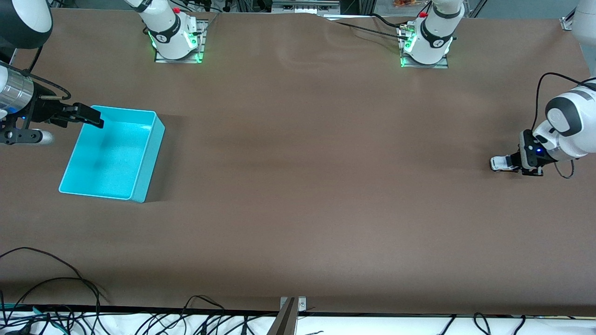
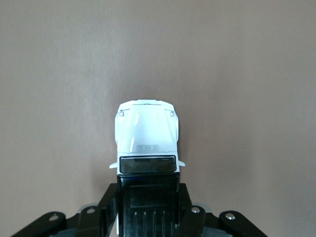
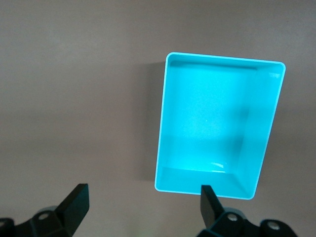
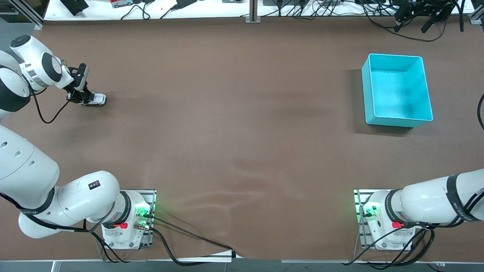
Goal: Wind and store white jeep toy
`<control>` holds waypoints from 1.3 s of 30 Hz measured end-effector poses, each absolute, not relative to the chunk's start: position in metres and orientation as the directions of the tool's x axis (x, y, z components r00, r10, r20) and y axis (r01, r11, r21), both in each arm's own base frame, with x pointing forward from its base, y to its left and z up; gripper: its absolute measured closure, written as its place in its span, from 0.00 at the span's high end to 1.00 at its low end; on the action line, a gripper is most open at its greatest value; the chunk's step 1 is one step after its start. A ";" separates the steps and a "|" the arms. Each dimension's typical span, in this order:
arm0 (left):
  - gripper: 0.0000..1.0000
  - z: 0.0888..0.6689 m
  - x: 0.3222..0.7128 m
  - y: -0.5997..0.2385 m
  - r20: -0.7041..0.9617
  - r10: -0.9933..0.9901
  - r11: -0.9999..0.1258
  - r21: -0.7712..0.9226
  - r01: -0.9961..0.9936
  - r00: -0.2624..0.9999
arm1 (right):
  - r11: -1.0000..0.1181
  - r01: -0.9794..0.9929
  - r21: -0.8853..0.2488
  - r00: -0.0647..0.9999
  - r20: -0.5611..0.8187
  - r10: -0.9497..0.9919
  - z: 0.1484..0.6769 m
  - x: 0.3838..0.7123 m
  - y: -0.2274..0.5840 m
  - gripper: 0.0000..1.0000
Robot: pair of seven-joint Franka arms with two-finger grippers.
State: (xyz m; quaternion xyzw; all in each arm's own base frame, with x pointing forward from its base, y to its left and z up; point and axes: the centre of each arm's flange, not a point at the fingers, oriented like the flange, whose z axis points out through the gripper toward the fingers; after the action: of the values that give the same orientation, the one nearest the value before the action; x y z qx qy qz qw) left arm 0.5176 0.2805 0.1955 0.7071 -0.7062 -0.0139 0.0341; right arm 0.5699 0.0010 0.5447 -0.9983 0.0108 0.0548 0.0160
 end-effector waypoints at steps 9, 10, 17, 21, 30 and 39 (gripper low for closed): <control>0.52 0.196 0.517 0.294 0.028 -1.000 -0.002 0.065 -0.998 0.004 | -0.999 -0.023 -0.031 0.994 -0.110 -0.020 0.545 0.570 0.001 1.00; 0.52 0.196 0.517 0.294 0.028 -1.000 -0.002 0.064 -0.998 0.004 | -0.999 -0.023 -0.031 0.994 -0.110 -0.020 0.545 0.570 0.001 1.00; 0.52 0.196 0.517 0.295 0.029 -1.000 -0.002 0.065 -0.998 0.004 | -0.999 -0.023 -0.031 0.994 -0.110 -0.020 0.545 0.570 0.001 1.00; 0.67 0.176 0.514 0.293 0.042 -0.999 0.003 0.086 -0.996 0.000 | -0.999 -0.024 -0.031 0.994 -0.110 -0.020 0.545 0.570 0.001 1.00; 1.00 0.177 0.536 0.292 0.069 -0.997 0.030 0.120 -0.992 -0.022 | -0.999 -0.024 -0.031 0.994 -0.110 -0.020 0.545 0.570 0.001 1.00; 1.00 0.215 0.563 0.284 0.087 -0.996 0.046 0.163 -0.986 -0.032 | -0.999 -0.024 -0.031 0.994 -0.110 -0.020 0.545 0.570 0.001 1.00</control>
State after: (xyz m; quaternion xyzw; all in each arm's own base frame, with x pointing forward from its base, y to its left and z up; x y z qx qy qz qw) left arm 0.5634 0.2845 0.2152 0.6901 -0.7177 -0.0289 0.0883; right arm 0.5698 0.0008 0.5446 -0.9983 0.0111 0.0549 0.0160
